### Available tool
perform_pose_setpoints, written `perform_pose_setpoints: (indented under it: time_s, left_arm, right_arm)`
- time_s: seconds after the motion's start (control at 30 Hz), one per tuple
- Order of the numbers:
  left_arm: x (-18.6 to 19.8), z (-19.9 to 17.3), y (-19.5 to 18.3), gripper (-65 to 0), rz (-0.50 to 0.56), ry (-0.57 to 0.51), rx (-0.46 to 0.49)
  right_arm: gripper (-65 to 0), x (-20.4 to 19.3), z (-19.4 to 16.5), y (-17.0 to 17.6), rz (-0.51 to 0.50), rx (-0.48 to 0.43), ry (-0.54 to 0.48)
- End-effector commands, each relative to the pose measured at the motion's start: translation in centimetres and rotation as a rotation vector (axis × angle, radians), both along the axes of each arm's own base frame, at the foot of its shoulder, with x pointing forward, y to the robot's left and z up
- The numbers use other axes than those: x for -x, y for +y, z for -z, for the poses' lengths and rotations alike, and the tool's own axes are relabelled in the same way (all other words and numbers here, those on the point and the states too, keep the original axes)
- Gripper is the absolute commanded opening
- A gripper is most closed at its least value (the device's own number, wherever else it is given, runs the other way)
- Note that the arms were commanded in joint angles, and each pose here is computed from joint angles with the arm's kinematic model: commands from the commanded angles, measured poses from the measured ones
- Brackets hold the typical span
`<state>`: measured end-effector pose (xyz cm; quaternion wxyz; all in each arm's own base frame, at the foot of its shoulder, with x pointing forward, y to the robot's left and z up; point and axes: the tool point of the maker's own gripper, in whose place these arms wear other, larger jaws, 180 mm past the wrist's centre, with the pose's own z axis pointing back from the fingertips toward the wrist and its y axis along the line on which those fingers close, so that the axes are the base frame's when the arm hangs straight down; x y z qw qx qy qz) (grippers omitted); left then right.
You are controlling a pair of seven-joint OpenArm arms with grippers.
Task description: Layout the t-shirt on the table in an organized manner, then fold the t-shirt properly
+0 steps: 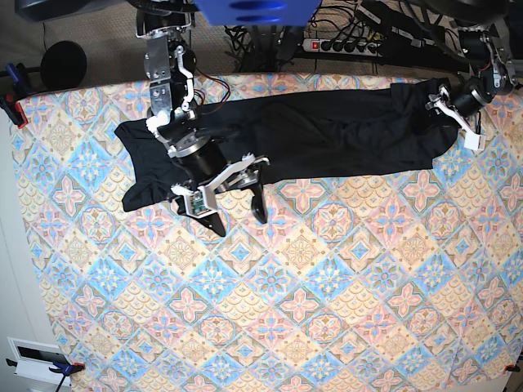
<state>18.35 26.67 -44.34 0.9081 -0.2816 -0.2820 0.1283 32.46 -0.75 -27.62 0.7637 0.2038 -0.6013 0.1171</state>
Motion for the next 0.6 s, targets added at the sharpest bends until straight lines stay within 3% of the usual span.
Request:
perform_pose_setpoints:
  time_s: [0.0,0.07,0.23,0.33,0.47,0.57]
  left_arm:
    - [2.4,1.6,-0.4,-53.5,0.069,0.117,-0.03]
    - [2.2,1.5,-0.4,-65.0,0.068,0.113,-0.03]
    - [0.8,0.8,-0.6,-65.0,0.07,0.075,-0.026]
    - [-1.3,-1.4,-2.0,-65.0,0.111,-0.014,-0.051]
    - [-4.7,-6.2,-5.4,-65.0,0.204,-0.187,-0.091]
    - [-7.0,-9.1,-9.5,-65.0,0.332,-0.284,-0.064]
  right_arm:
    - [-19.1,-0.5,-1.4,-0.5,0.018,-0.022,-0.049]
    - [-19.1,-0.4,-0.8,-1.9,0.054,-0.014,-0.031]
    - [-19.1,-0.3,0.2,-4.8,0.131,0.002,-0.006]
    - [-19.1,-0.1,1.4,-7.5,0.195,0.031,0.043]
    - [-19.1,0.3,3.1,-12.0,0.301,0.079,0.132]
    - [-19.1,0.5,3.4,-14.3,0.361,0.089,0.149]
